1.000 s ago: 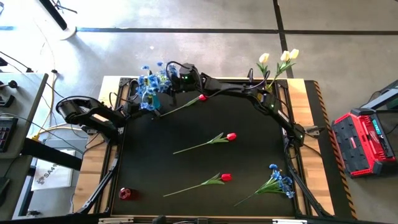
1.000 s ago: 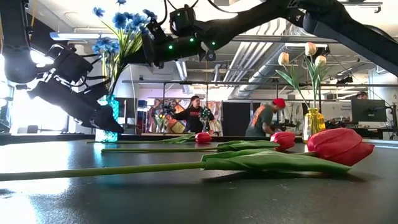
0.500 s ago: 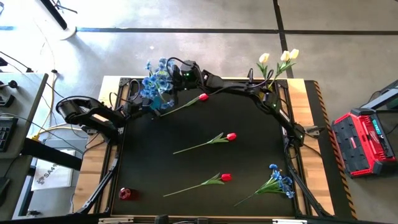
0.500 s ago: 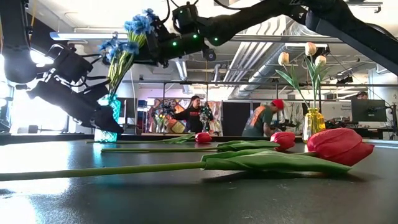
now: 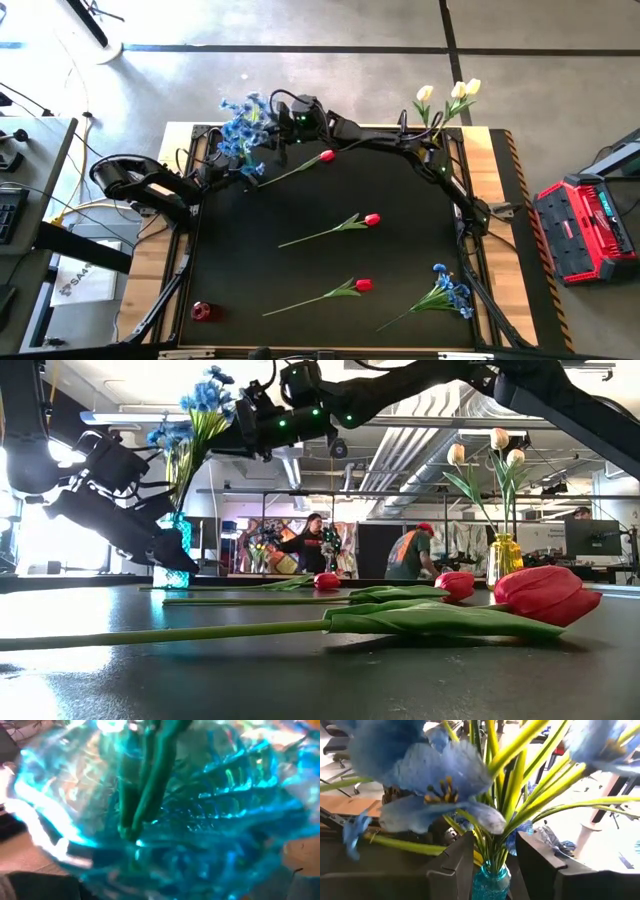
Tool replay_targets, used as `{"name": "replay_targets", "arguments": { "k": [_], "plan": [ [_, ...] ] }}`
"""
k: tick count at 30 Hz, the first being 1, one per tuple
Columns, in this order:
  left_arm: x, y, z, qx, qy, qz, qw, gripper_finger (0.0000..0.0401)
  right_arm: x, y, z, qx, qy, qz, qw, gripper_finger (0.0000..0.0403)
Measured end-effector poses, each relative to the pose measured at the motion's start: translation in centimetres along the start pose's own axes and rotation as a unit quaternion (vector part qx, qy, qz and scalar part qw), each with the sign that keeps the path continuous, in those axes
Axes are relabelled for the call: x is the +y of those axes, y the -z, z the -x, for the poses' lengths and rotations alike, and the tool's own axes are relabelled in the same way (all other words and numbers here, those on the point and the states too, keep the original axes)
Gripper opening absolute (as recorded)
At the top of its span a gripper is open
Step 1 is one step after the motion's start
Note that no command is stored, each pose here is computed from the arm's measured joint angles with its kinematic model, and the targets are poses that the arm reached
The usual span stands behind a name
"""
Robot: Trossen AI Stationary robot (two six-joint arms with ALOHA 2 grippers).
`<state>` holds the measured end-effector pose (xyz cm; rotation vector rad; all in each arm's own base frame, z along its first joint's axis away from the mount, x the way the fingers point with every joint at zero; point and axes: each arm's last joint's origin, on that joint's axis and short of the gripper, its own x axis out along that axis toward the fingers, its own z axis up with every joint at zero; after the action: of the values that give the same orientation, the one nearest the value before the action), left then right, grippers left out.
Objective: Sort flowers into vase by color
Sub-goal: Put the blue flowers into the blue vase
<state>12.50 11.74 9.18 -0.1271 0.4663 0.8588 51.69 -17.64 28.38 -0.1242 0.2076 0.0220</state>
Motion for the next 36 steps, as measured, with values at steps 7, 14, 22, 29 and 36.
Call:
{"name": "replay_targets", "arguments": {
  "k": [7, 14, 22, 29, 36],
  "plan": [
    [0.2, 0.0, 0.0, 0.002, -0.039, 0.000, 0.999, 0.0344, 0.0, -0.3, 0.5, 0.021, -0.003, -0.012, 1.000, 0.0134],
    [0.2, 0.4, 0.0, 0.025, -0.043, 0.000, 0.999, 0.0344, 0.1, -0.9, 1.8, 0.059, -0.009, -0.020, 0.998, 0.0134],
    [0.5, 0.3, 0.8, 0.042, -0.063, -0.010, 0.997, 0.0344, 0.6, -1.7, 3.0, 0.094, -0.019, -0.035, 0.995, 0.0134],
    [0.7, -0.7, 1.9, 0.018, -0.068, -0.001, 0.998, 0.0344, 1.5, -1.5, 2.8, 0.109, -0.038, -0.036, 0.993, 0.0134],
    [0.8, -0.9, 3.0, 0.022, -0.061, 0.029, 0.997, 0.0344, 1.6, -2.5, 3.8, 0.103, -0.065, -0.040, 0.992, 0.0134]
  ]
}}
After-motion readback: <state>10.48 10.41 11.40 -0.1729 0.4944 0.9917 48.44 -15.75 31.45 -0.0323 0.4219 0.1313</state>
